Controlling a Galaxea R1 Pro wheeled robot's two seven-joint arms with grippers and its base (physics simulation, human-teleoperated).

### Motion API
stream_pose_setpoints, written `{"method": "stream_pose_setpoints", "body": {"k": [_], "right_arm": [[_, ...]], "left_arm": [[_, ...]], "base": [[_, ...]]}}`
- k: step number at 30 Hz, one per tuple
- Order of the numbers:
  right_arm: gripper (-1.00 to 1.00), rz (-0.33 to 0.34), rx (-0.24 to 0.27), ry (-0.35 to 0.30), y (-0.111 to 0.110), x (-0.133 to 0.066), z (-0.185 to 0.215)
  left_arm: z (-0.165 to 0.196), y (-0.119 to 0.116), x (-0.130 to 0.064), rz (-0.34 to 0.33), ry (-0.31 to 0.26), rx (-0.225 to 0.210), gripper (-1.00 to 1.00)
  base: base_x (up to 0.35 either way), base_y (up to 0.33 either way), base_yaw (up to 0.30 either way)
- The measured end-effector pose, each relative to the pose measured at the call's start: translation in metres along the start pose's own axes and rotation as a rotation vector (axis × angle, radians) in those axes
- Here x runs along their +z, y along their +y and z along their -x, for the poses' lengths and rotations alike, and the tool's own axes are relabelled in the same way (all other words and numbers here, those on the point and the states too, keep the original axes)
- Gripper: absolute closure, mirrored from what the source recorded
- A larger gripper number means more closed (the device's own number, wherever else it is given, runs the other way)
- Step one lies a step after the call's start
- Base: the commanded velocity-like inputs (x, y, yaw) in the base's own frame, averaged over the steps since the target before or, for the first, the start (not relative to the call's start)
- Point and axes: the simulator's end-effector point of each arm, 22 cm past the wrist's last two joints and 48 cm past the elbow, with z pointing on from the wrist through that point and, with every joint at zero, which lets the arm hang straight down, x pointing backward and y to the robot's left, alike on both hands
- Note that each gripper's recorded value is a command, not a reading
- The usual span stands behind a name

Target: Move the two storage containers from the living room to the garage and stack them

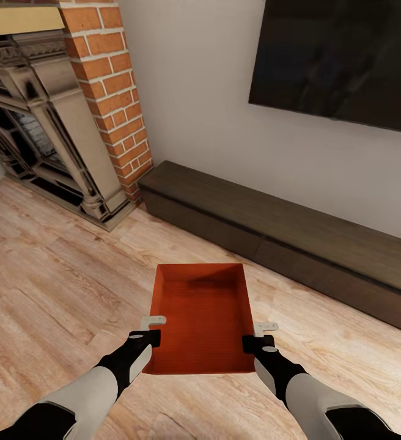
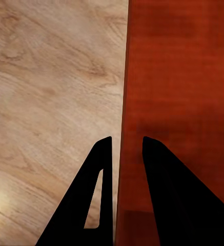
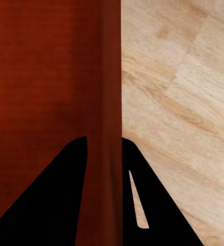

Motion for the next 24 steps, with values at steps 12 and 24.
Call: {"method": "stream_pose_setpoints", "body": {"k": [12, 24], "right_arm": [[1.0, -0.004, -0.006, 0.002, -0.001, -0.013, 0.003], [1.0, -0.001, -0.005, 0.001, -0.001, -0.023, 0.005]], "left_arm": [[0.001, 0.002, -0.013, -0.001, 0.002, -0.003, 1.0], [0.002, 0.003, -0.023, -0.001, 0.002, -0.003, 1.0]], "base": [[0.0, 0.0, 0.0], [0.0, 0.0, 0.0]]}}
